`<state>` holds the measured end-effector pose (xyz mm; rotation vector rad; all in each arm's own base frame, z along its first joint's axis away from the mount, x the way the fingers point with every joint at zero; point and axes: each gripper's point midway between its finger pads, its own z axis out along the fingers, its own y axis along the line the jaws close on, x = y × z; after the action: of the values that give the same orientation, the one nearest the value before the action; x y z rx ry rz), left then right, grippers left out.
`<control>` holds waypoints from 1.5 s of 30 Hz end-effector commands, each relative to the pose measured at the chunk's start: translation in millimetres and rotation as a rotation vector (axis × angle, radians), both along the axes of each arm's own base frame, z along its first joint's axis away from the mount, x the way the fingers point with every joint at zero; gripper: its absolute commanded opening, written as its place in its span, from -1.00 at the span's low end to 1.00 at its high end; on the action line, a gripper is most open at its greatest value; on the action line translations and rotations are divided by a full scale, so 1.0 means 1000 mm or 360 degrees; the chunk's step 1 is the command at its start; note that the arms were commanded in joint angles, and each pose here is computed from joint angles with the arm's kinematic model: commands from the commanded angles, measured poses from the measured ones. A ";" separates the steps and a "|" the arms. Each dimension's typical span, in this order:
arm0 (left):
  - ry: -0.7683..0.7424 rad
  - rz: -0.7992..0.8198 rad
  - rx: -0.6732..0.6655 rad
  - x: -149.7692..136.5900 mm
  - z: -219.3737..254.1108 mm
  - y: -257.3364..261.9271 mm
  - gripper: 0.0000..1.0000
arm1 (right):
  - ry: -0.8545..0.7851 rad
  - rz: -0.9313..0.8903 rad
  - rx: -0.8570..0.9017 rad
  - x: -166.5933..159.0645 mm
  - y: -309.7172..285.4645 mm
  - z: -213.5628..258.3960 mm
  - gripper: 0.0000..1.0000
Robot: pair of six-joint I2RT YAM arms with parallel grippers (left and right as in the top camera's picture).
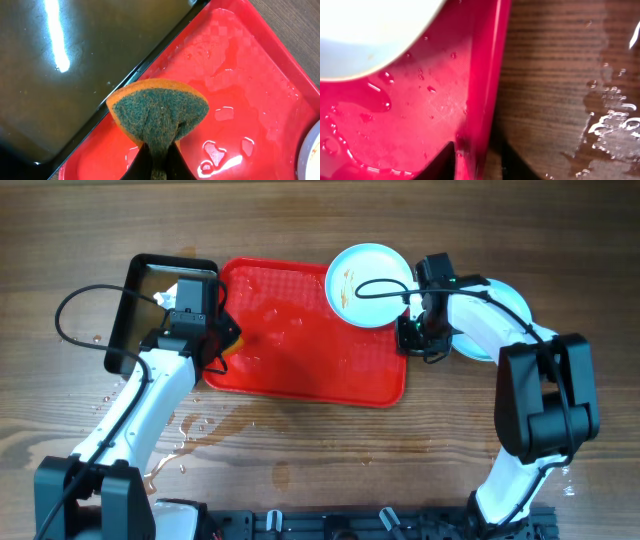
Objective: Clean dirty plates on tray and stack at the side
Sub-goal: 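Move the right gripper back to the last plate on the red tray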
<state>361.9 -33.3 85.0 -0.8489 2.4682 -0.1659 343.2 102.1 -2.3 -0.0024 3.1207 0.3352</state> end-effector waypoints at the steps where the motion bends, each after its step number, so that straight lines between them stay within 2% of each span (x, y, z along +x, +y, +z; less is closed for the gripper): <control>1: -0.0023 -0.0002 -0.0015 0.002 0.005 0.000 -0.92 | 0.0003 0.0043 -0.0069 -0.001 -0.007 -0.012 -0.91; 8: -0.0023 -0.0002 -0.0015 0.002 0.005 0.000 -0.92 | -0.0097 0.0050 -0.0260 0.013 -0.029 -0.014 -0.91; 17: -0.0023 -0.0002 -0.0015 0.001 0.005 0.000 -0.92 | -0.0243 0.0159 -0.0359 0.033 -0.041 -0.012 -0.91; 23: -0.0023 -0.0002 -0.0015 0.001 0.005 0.000 -0.92 | -0.0237 0.0199 -0.0343 0.032 -0.039 -0.012 -0.91; 24: -0.0023 -0.0002 -0.0015 0.001 0.005 0.000 -0.92 | -0.0231 0.0201 -0.0315 0.031 -0.037 -0.010 -0.88; 27: -0.0022 -0.0002 -0.0015 0.001 0.005 0.000 -0.92 | -0.0220 0.0211 -0.0196 0.032 -0.023 0.005 -0.53; 29: -0.0022 -0.0002 -0.0015 0.001 0.005 0.000 -0.92 | -0.0251 0.0216 -0.0079 0.040 -0.009 0.029 -0.34; 31: -0.0023 -0.0002 -0.0015 0.001 0.005 0.000 -0.92 | -0.0306 0.0158 0.0054 0.054 0.006 0.057 -0.24; 36: -0.0024 -0.0002 -0.0016 0.002 0.005 0.000 -0.92 | -0.0417 -0.0072 0.0252 0.084 0.031 0.088 -0.22; 40: -0.0022 -0.0008 -0.0025 0.001 0.005 -0.001 -0.92 | -0.0420 -0.0132 0.0285 0.092 0.051 0.075 -0.22; 45: -0.0022 -0.0008 -0.0026 0.001 0.005 -0.002 -0.92 | -0.0329 -0.0135 0.0273 0.088 0.076 0.046 -0.21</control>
<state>361.7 -34.5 84.8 -0.8470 2.4718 -0.1738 437.7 161.0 65.0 0.0188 2.8039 0.5202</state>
